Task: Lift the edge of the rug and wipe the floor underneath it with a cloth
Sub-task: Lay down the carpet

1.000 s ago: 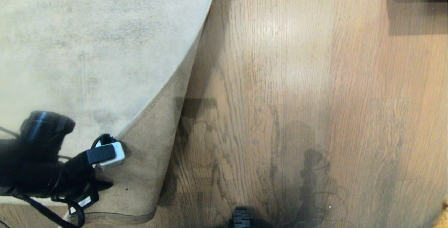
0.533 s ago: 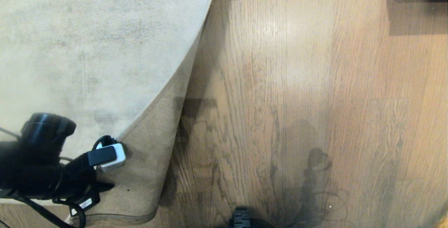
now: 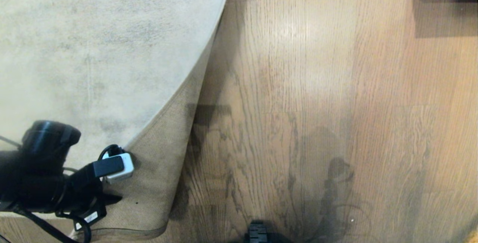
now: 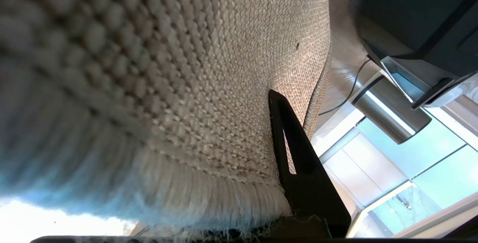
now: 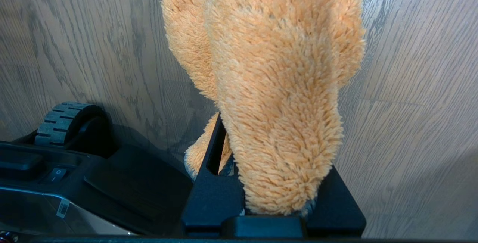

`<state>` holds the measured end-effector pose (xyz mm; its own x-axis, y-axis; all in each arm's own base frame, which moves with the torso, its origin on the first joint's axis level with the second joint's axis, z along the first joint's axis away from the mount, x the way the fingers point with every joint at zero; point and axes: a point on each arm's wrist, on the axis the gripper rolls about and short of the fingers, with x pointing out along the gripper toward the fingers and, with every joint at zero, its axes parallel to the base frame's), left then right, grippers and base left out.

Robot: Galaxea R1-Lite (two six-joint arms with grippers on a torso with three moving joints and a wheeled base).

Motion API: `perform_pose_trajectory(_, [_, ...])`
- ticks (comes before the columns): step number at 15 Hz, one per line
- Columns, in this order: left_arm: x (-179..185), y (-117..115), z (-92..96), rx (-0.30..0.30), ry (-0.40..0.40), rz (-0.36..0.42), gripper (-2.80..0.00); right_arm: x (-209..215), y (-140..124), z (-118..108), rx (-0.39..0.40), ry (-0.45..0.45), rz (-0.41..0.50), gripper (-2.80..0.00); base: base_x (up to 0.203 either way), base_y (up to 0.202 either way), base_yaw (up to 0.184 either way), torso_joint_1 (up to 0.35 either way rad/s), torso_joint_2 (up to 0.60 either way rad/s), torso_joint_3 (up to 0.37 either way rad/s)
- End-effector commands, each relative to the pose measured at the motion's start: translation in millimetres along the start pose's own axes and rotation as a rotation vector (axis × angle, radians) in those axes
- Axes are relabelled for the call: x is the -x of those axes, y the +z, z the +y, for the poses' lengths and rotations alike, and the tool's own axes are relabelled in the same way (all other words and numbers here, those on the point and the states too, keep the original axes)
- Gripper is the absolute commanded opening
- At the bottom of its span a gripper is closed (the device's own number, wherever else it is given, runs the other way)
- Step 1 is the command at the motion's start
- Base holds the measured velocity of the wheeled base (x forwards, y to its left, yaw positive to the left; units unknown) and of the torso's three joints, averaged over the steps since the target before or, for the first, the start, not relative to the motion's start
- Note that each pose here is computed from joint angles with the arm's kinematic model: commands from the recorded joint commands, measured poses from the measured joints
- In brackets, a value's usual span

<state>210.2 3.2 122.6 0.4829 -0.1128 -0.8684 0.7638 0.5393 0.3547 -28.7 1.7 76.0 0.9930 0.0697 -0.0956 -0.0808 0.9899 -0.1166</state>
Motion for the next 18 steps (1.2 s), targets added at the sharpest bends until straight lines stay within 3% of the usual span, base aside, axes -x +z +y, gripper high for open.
perform_pose_trajectory(1, [2, 1, 0.4, -0.006, 0.006, -0.008, -2.80, 0, 0, 0, 0.001, 0.001, 0.004, -2.80, 0.000, 0.000, 0.000, 0.000, 0.00, 0.000])
perform_pose_trajectory(10, [22, 7, -3.1, 0.034, 0.069, -0.068, -2.80, 0, 0, 0, 0.001, 0.002, 0.003, -2.80, 0.000, 0.000, 0.000, 0.000, 0.00, 0.000])
perform_pose_trajectory(18, [26, 9, -8.1, 0.038, 0.072, -0.082, -2.80, 0, 0, 0, 0.001, 0.003, 0.003, -2.80, 0.000, 0.000, 0.000, 0.000, 0.00, 0.000])
